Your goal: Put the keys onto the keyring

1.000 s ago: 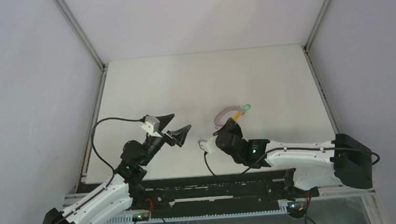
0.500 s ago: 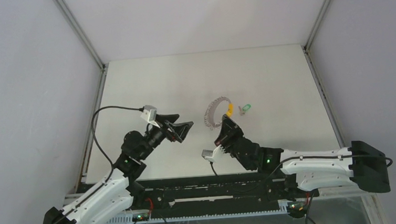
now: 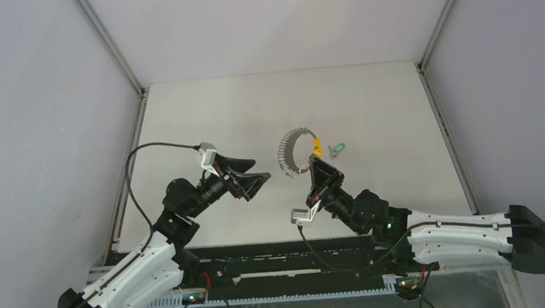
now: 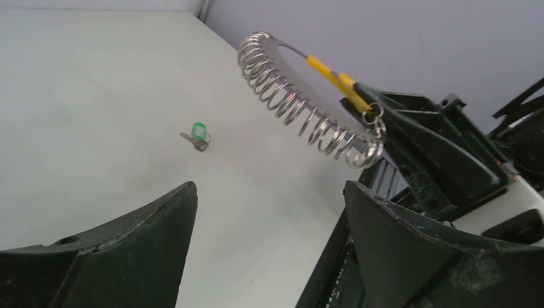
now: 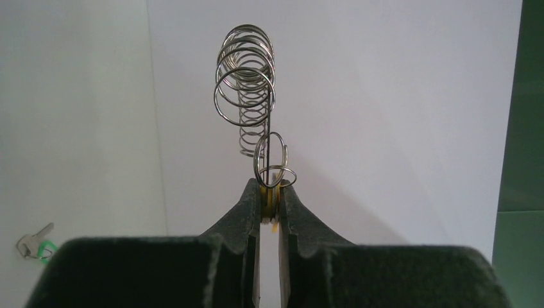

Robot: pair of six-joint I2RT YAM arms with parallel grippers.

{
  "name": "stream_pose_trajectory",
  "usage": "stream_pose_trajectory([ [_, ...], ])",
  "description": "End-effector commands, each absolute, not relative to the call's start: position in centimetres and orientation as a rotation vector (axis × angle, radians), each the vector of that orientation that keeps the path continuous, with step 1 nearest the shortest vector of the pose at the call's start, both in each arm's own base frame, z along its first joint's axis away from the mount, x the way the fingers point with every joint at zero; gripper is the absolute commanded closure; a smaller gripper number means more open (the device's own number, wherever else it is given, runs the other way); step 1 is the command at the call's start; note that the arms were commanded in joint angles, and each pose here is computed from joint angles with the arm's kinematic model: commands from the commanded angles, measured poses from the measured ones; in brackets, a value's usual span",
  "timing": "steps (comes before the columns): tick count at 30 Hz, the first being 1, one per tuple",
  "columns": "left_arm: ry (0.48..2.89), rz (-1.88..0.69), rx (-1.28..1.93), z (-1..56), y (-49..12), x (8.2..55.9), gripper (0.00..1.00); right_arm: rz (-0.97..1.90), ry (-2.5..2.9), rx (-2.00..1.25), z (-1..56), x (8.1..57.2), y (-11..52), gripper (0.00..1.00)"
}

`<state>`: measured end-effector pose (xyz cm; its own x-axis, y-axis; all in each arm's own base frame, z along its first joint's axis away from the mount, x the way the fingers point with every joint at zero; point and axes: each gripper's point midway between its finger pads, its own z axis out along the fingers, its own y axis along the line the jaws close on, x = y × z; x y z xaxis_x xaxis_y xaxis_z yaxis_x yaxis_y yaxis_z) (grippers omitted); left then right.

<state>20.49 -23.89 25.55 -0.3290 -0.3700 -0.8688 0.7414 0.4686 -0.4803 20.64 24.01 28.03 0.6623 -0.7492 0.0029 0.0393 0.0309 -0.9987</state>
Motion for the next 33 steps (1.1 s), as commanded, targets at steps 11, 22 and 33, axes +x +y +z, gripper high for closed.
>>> stream_pose_trajectory([
  [11, 1.285, -1.162, 0.522, 29.9, -26.1, 17.0, 0.31, -0.432, 0.701, -1.209, 29.5, 19.9, 24.8, 1.0],
  [22, 1.159, -1.176, 0.625, 31.7, -26.9, 14.4, 0.68, -0.243, 0.855, -1.193, 27.8, 20.2, 24.6, 1.0],
  [33, 1.135, -1.102, 0.722, 30.5, -28.6, 13.7, 0.62, -0.261, 0.85, -1.214, 27.3, 20.4, 25.0, 1.0],
])
